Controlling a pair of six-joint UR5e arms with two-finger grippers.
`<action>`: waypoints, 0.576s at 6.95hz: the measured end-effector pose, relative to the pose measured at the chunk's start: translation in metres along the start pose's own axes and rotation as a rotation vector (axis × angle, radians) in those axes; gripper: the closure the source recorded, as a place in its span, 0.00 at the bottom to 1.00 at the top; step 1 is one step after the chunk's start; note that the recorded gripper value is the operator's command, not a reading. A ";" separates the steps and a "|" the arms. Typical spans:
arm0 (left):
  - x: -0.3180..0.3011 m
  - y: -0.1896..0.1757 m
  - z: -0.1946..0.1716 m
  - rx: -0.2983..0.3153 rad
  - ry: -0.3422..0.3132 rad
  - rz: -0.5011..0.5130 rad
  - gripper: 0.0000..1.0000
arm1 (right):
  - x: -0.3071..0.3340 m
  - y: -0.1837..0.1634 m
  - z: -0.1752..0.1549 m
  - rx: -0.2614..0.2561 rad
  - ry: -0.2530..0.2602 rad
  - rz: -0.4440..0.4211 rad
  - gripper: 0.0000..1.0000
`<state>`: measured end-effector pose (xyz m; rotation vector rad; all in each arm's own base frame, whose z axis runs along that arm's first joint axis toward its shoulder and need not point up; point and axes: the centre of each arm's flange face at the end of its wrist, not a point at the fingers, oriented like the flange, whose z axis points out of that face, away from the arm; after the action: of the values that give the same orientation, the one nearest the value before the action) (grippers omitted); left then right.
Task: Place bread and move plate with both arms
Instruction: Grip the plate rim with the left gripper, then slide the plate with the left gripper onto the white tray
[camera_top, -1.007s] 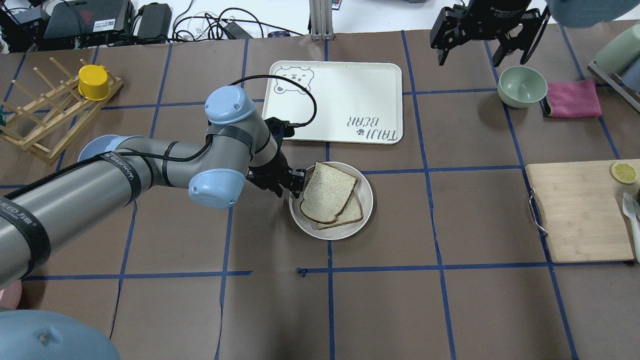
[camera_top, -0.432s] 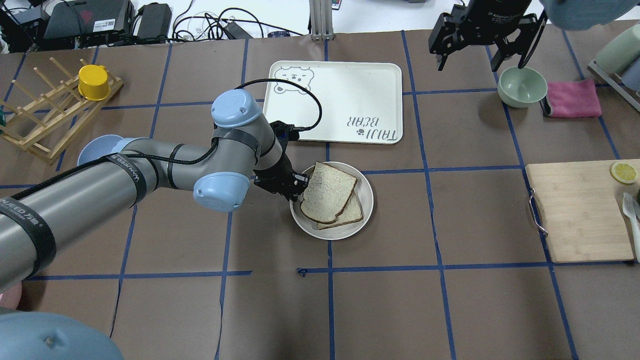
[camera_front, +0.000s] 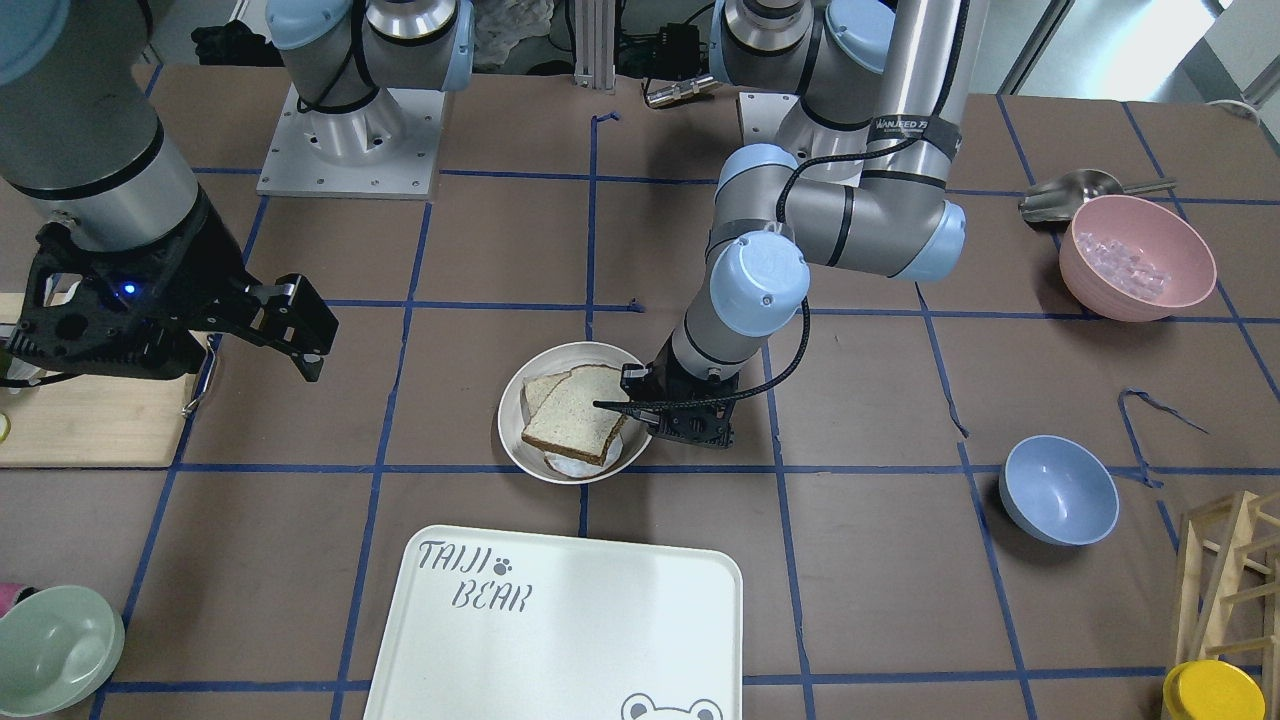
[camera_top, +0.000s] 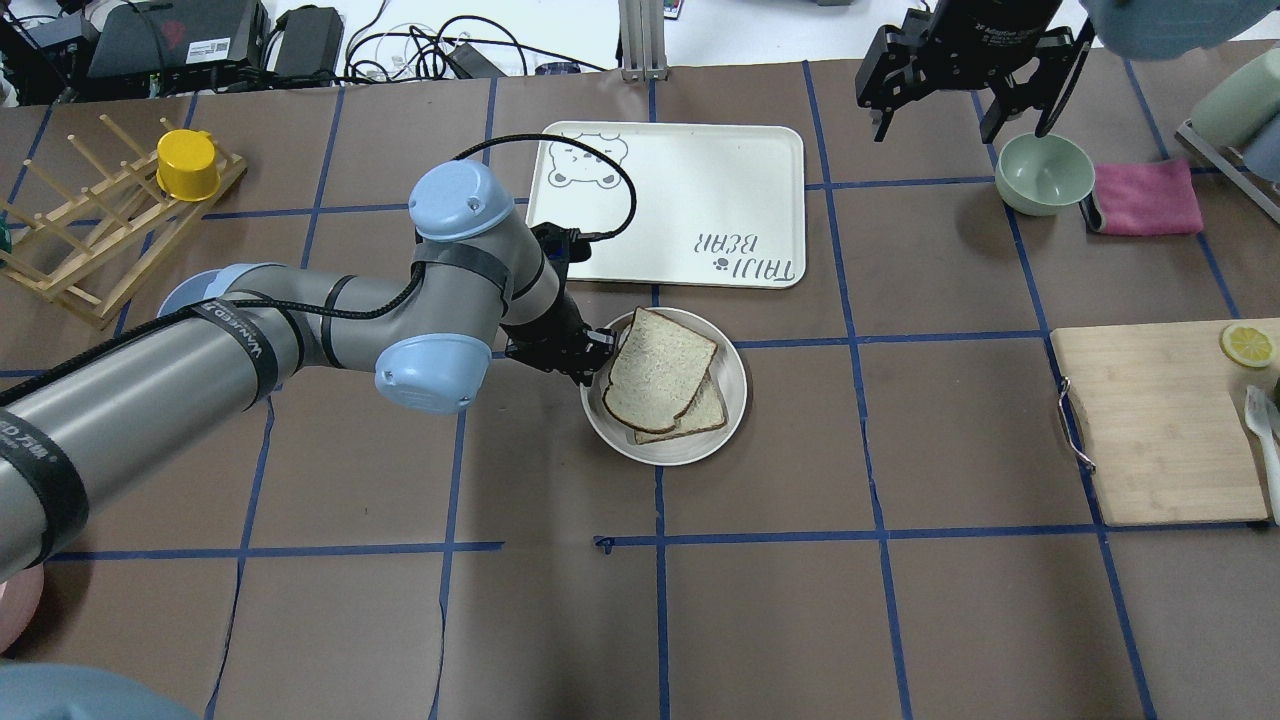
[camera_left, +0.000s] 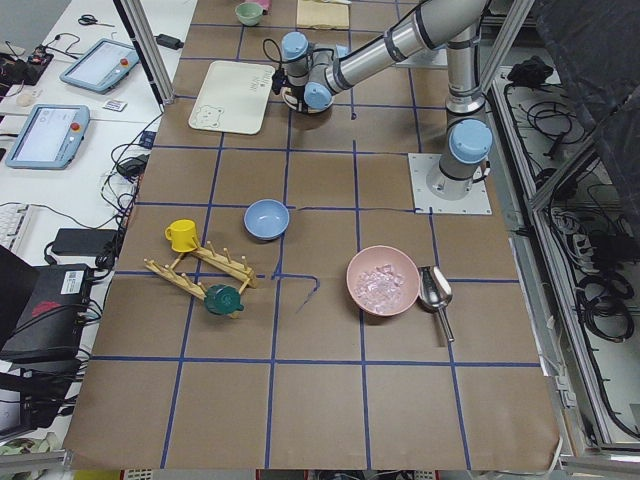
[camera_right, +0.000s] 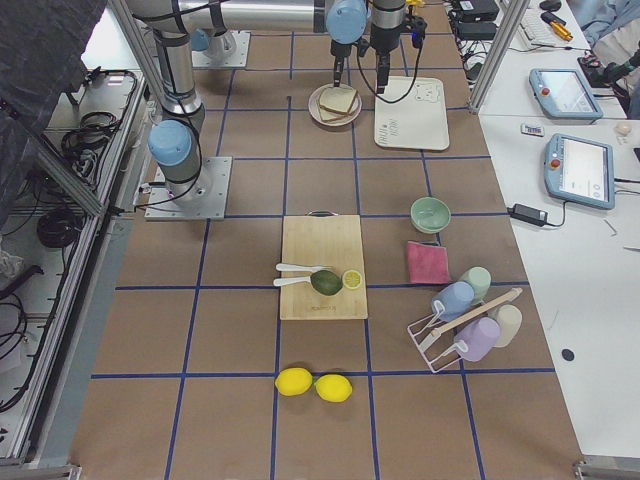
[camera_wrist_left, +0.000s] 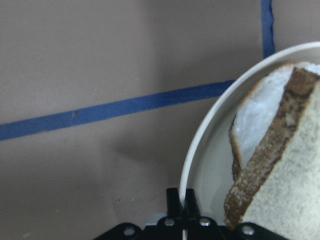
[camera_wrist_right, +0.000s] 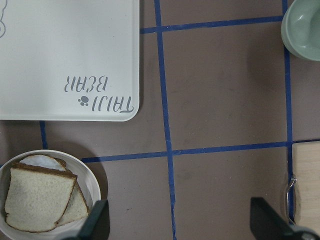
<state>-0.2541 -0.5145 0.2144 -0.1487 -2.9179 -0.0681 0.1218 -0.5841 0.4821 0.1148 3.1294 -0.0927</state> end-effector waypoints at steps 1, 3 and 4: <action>-0.002 -0.004 -0.014 0.018 0.019 -0.031 1.00 | -0.001 0.000 0.000 0.000 -0.002 -0.001 0.00; -0.016 -0.010 -0.035 0.027 0.048 -0.078 1.00 | -0.001 0.000 0.001 -0.002 -0.004 -0.002 0.00; -0.025 -0.025 -0.047 0.035 0.073 -0.099 1.00 | -0.003 0.001 0.001 -0.003 -0.005 -0.004 0.00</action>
<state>-0.2222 -0.5445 0.2539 0.0042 -2.8500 -0.0370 0.1244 -0.5835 0.4815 0.1081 3.1251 -0.0882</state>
